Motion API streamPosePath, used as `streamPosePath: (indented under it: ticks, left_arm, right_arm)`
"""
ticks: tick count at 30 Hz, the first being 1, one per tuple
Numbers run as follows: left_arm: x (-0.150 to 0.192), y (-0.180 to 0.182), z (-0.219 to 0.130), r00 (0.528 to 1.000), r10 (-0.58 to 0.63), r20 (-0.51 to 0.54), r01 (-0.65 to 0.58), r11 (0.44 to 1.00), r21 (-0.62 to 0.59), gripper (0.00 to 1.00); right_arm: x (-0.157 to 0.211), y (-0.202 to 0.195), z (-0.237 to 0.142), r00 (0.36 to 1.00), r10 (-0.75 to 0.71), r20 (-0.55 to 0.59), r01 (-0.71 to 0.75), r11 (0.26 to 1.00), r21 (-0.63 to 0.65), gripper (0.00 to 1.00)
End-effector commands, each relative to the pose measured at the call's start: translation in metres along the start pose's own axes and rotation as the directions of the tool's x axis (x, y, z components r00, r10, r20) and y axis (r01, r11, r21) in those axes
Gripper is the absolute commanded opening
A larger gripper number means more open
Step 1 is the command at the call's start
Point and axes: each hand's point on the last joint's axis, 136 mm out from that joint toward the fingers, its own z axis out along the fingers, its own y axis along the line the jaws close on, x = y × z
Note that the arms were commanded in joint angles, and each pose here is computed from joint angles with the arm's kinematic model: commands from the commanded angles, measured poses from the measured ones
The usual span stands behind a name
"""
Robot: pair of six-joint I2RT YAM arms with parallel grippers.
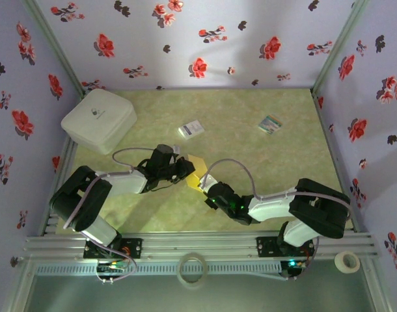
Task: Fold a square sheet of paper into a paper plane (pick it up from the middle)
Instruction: Fourth fold the wing at the center of the table.
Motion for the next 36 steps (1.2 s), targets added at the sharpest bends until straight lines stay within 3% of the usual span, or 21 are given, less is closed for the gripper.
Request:
streamPosePath:
  ticks: [1, 5, 13, 19, 28, 36]
  left_arm:
    - [-0.004, -0.006, -0.002, 1.000, 0.024, 0.005, -0.024, 1.000, 0.011, 0.10]
    - [-0.005, -0.006, -0.004, 1.000, 0.024, 0.011, -0.024, 1.000, 0.010, 0.12]
    - [-0.015, 0.003, -0.023, 0.995, 0.032, 0.090, -0.027, 0.998, -0.060, 0.37]
    - [-0.026, 0.014, -0.046, 0.985, 0.039, 0.169, -0.020, 0.993, -0.113, 0.45]
    - [-0.028, 0.017, -0.052, 0.984, 0.036, 0.175, -0.016, 0.993, -0.116, 0.44]
    - [-0.022, 0.013, -0.037, 0.992, 0.028, 0.121, -0.019, 0.997, -0.075, 0.29]
  right_arm:
    - [-0.003, 0.002, -0.001, 0.999, 0.033, 0.007, -0.033, 0.999, -0.010, 0.18]
    - [-0.001, 0.004, 0.000, 0.999, 0.048, -0.003, -0.048, 0.999, -0.025, 0.14]
    - [0.003, 0.010, 0.008, 0.982, 0.184, -0.030, -0.186, 0.978, -0.099, 0.08]
    - [0.005, 0.009, 0.011, 0.957, 0.286, -0.050, -0.290, 0.945, -0.149, 0.07]
    - [0.009, 0.012, 0.018, 0.907, 0.410, -0.096, -0.421, 0.881, -0.217, 0.06]
    - [0.005, 0.006, 0.018, 0.825, 0.547, -0.143, -0.564, 0.776, -0.284, 0.06]
